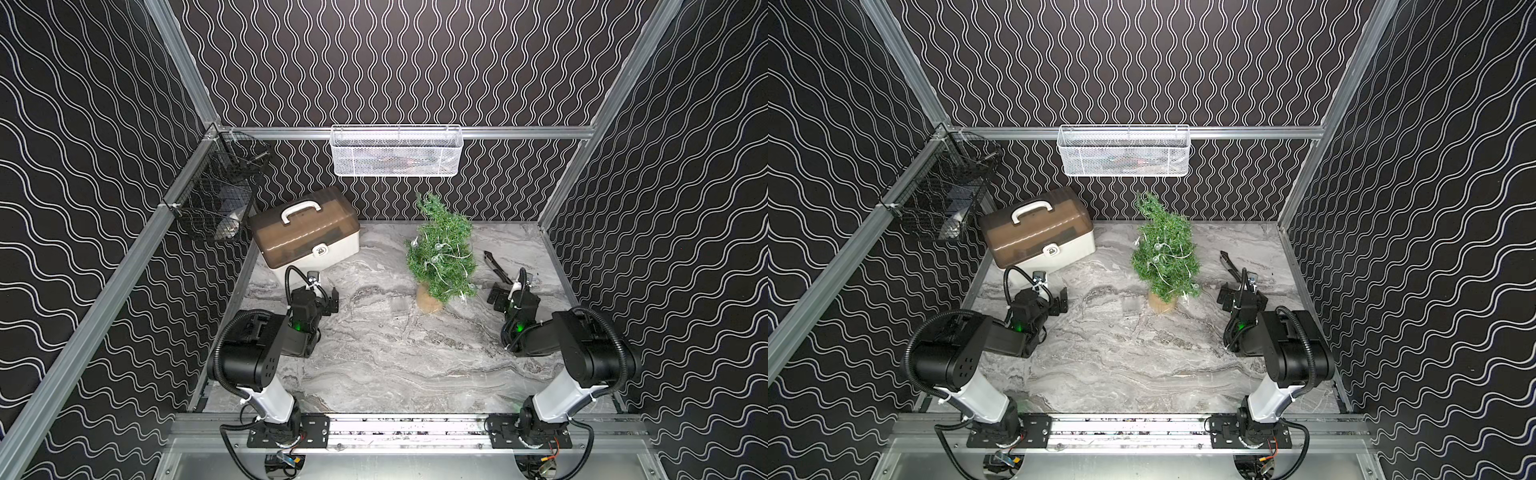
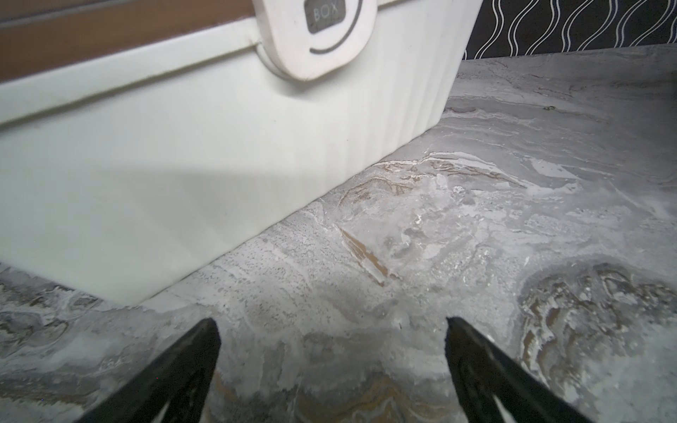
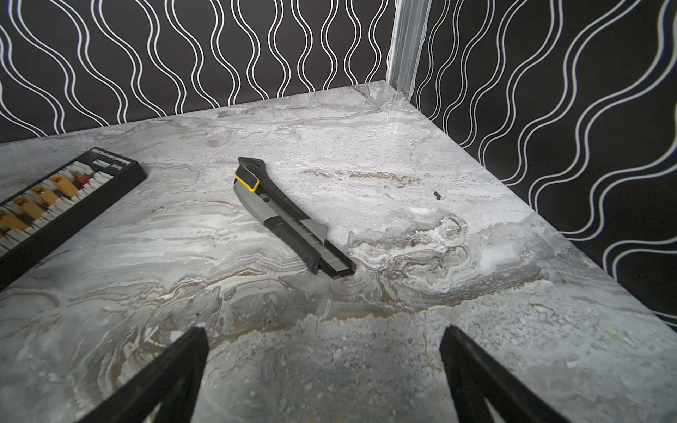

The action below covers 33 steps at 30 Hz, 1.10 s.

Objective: Remove string lights from the small christmas tree
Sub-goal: Pick up the light string from the Christmas tree.

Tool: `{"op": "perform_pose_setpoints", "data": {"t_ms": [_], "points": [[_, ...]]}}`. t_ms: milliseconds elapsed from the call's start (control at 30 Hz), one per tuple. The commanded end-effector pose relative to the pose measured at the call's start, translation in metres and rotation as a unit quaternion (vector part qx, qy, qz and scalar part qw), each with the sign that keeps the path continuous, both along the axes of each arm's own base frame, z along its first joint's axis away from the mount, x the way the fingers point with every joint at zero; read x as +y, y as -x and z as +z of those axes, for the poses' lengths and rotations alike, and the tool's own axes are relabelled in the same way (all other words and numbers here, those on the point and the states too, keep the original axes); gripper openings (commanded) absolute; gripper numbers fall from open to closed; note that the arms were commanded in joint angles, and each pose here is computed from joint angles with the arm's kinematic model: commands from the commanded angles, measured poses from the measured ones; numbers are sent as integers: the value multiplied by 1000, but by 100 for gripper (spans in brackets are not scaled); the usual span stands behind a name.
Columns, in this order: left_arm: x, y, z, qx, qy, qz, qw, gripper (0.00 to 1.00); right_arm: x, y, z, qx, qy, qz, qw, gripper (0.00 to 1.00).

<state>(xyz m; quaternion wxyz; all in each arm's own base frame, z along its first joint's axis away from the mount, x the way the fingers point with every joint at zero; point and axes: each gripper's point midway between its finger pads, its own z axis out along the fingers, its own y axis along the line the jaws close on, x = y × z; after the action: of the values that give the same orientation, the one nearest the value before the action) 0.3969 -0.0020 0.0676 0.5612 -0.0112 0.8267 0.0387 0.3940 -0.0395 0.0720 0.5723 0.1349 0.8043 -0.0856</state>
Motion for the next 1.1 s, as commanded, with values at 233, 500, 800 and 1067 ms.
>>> {"op": "perform_pose_setpoints", "data": {"t_ms": [233,500,800,1067], "points": [[-2,-1,11,-25,-19,8,999,99,0,-3,7,-14,-6,-1,1000,100],[1,18,23,-75,-64,67,993,99,1,-3,6,-13,-7,1,1000,100],[-13,40,38,-130,-79,46,987,99,-2,8,17,-37,-3,-10,999,100],[-26,24,82,-85,-138,90,983,99,9,30,45,-108,51,-23,993,100]]}}
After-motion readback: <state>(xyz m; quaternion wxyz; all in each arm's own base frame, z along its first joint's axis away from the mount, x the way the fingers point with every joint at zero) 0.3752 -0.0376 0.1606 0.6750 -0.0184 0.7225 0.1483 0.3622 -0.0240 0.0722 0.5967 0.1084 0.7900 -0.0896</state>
